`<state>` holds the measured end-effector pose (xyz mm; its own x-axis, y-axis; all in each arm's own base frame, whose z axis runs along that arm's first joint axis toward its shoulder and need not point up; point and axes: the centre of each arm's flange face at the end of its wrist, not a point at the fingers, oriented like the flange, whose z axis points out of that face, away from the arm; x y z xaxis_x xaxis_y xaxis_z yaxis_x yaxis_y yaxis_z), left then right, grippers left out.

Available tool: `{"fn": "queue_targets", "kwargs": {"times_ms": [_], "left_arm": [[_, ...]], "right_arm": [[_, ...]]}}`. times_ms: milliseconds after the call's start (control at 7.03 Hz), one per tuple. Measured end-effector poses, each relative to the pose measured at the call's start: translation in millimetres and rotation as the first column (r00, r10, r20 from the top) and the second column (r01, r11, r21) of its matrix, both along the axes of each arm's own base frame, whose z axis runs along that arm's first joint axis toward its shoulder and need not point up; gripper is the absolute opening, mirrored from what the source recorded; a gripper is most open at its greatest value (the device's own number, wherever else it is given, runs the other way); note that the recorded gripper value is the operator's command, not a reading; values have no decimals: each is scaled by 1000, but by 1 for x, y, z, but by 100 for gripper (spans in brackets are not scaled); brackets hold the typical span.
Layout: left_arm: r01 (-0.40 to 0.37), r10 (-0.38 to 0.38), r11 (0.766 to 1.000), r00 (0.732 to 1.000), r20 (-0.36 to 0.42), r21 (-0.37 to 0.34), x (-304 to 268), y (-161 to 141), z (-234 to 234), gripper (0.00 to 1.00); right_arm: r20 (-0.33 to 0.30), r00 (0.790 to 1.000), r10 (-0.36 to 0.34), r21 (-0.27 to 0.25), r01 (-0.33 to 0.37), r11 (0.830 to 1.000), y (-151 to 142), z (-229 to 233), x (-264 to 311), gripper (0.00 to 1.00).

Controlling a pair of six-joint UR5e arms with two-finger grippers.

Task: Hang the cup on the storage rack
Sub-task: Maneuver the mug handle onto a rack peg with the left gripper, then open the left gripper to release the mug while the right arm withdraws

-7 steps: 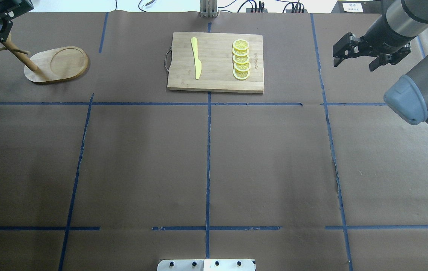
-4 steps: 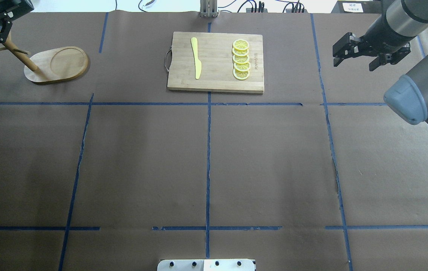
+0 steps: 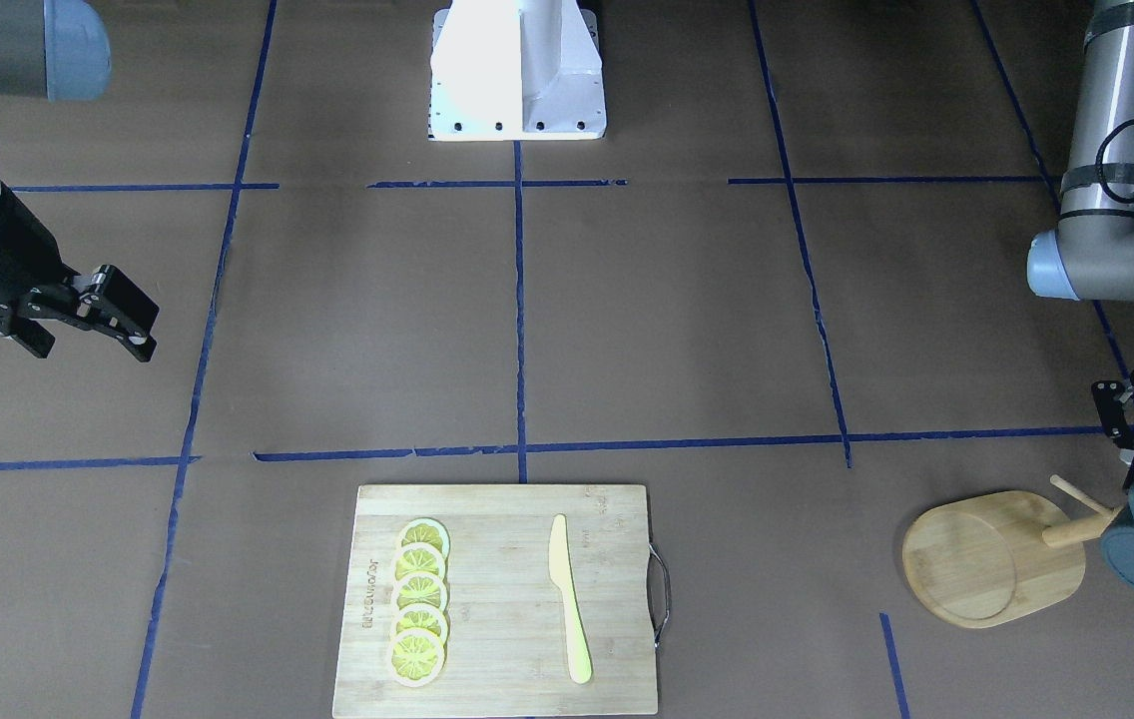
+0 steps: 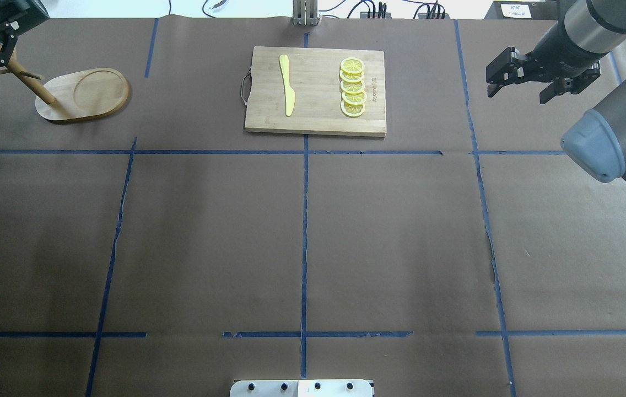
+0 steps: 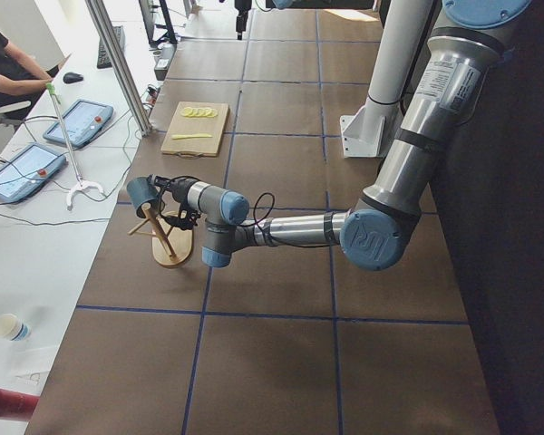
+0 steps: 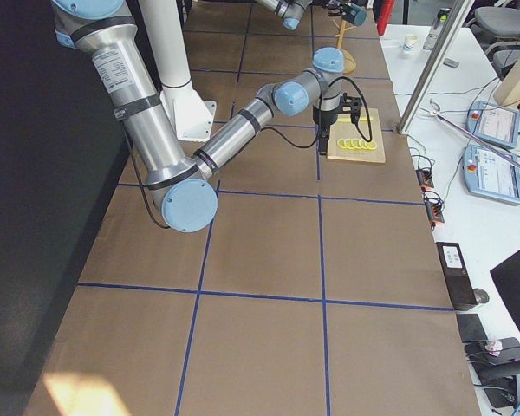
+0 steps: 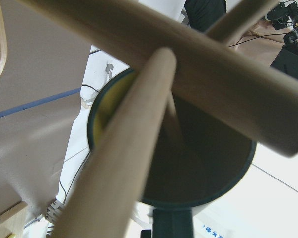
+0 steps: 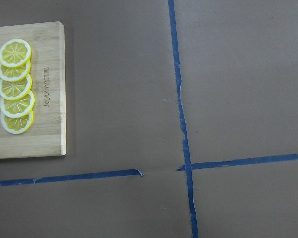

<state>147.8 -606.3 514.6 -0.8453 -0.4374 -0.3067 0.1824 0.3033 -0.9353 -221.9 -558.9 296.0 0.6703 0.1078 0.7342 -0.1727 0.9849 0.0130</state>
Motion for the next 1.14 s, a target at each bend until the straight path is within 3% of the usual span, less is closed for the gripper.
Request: {"fn": "queue_targets", "kwargs": {"times_ms": [142,569,711,1137], "left_arm": [[-1,1,1000,1000,-2,-8,0,0,3,13],[-4,4,1000,1000,-3,-22,1,0,9,56],[-6,6,1000,1000,-2,-23,1,1,9,100],[-9,9,1000,1000,-4,-18,-2,4,8,100]], "right_arm": [[0,1000,0,0,0,1000,0,0,0,100],[0,1000,0,1,0,1000,0,-1,0,100],[0,1000,0,1,0,1000,0,0,0,100],[0,1000,0,0,0,1000,0,0,0,100]]}}
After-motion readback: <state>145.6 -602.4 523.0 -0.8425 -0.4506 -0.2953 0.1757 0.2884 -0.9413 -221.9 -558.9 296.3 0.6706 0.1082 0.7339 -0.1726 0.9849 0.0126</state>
